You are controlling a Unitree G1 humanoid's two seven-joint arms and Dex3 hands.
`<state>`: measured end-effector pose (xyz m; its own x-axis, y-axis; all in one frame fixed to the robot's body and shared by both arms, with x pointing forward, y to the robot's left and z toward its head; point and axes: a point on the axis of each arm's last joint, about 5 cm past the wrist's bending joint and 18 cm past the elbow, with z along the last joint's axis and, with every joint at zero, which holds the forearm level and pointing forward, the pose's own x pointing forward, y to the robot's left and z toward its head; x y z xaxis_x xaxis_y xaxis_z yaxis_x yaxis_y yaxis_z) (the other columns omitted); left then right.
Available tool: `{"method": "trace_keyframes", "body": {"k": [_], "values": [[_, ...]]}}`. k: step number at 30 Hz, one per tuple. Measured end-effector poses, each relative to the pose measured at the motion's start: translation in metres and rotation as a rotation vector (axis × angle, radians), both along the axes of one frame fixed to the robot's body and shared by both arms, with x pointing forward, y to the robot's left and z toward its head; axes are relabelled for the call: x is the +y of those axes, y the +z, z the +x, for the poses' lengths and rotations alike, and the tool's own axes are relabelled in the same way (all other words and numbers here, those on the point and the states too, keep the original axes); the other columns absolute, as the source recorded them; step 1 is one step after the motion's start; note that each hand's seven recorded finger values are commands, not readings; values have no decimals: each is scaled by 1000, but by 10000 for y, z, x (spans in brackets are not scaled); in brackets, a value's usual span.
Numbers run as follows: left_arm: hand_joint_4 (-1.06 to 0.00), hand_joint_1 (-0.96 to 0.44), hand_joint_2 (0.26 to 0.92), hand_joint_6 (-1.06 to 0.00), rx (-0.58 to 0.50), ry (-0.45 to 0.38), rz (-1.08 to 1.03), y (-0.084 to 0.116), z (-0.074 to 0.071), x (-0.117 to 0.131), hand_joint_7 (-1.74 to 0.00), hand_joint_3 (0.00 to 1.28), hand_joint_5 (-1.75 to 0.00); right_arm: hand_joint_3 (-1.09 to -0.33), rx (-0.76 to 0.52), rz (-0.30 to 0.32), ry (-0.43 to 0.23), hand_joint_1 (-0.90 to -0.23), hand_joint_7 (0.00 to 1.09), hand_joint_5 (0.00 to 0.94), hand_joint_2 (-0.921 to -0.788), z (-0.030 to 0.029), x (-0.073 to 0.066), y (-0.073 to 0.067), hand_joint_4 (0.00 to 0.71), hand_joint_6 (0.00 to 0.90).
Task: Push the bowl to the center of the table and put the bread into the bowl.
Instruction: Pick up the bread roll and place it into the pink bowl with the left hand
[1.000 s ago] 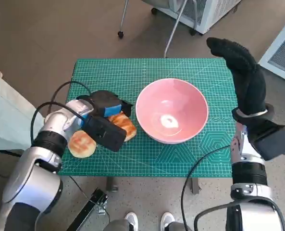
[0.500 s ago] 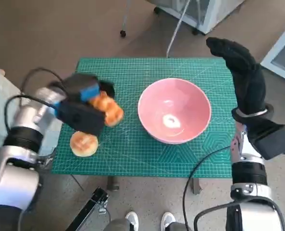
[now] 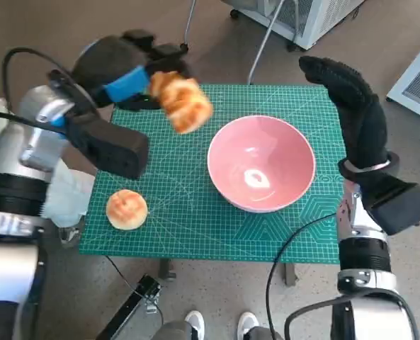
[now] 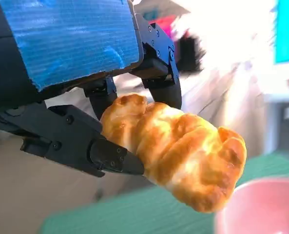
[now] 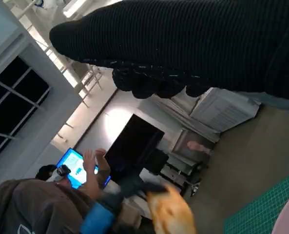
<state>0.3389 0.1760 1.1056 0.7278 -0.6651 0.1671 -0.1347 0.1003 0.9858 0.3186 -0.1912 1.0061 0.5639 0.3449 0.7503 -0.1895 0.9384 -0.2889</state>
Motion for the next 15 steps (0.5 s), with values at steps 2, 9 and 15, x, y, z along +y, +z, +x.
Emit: {"method": "trace_keyframes", "body": {"k": [2,9,15], "values": [[-602,0,921,-640,-8,-33,-10,-12,3,-92,-1192,101,-1213,-811,0,-1,1,-632,539,19,-921,0,-1,0,221,-1],[-586,-1,921,-627,-5,-133,-11,-109,71,-410,-1249,114,-1189,-812,-1,-2,3,-621,539,19,-921,0,-8,4,221,-1],[-583,-2,920,-619,49,-173,13,-239,133,-659,-1239,118,-1216,-812,-15,4,8,-627,539,18,-921,-8,-13,31,220,-1]]}}
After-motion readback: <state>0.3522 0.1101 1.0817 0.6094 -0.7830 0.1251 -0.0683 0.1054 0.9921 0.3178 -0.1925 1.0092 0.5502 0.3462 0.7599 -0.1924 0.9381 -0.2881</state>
